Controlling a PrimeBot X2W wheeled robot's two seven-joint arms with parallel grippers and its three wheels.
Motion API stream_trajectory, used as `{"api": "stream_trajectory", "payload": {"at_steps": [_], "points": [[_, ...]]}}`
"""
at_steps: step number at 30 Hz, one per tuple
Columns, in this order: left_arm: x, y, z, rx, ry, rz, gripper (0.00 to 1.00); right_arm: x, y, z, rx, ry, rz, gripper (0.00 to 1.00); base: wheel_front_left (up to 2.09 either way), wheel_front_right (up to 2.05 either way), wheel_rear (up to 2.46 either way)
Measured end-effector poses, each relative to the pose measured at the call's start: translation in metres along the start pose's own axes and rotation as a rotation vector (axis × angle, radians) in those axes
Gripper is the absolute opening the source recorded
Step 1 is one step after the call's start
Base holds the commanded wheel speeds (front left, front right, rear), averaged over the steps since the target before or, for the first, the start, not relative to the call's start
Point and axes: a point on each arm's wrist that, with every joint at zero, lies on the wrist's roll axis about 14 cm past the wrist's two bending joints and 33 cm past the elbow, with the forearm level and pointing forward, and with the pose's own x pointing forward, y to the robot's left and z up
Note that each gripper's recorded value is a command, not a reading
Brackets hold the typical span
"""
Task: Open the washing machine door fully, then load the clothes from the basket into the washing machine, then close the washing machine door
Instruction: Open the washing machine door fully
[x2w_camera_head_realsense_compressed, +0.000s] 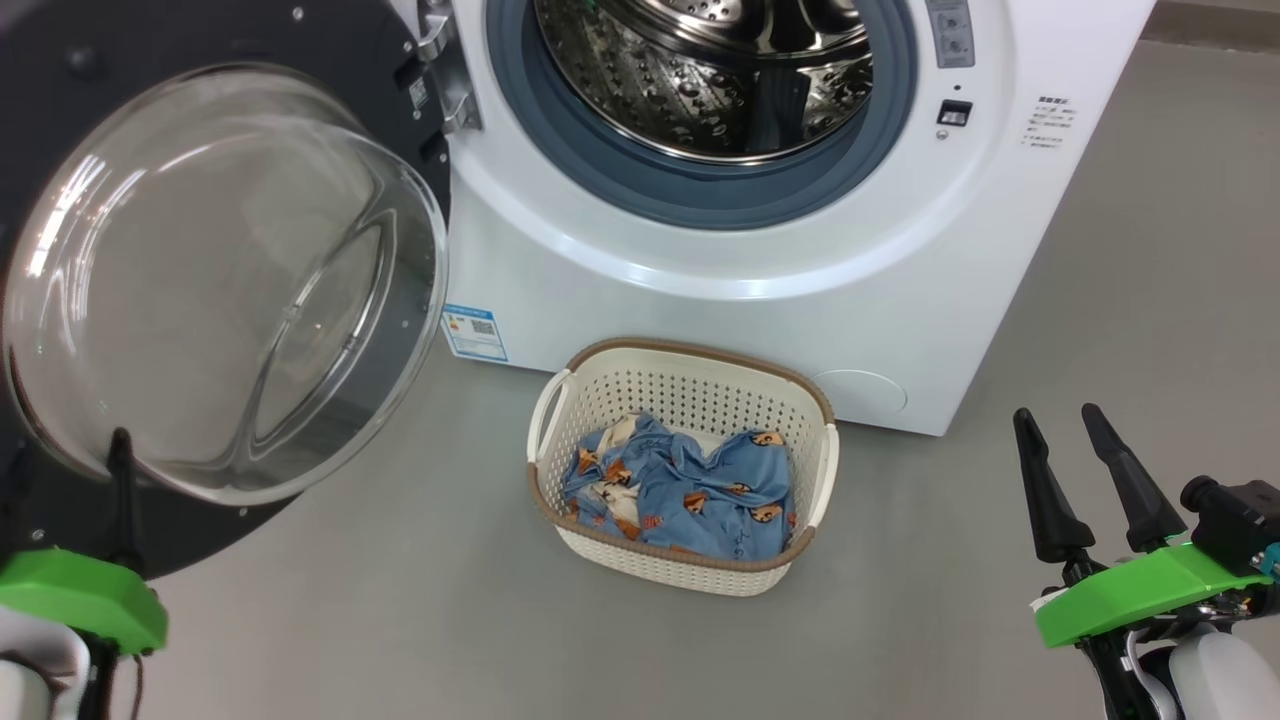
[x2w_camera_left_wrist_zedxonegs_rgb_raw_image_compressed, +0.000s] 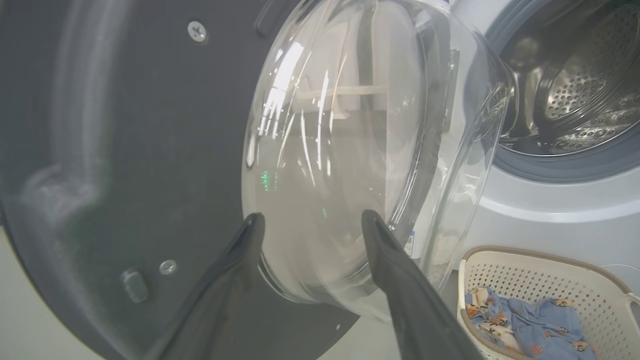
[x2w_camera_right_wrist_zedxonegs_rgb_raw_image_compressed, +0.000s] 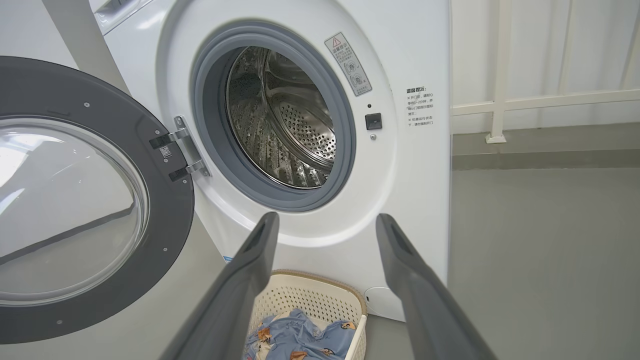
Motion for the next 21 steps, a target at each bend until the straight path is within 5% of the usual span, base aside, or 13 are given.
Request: {"api": "stream_trajectory", "payload": {"at_steps": [21], "points": [[-0.016,-0.125,0.026,-0.146,-0.113,-0.245,1.00,-0.043,-0.032,0.027,-0.062,-0.041,-0.094,1.00,0.00,0.00,0.00]]}}
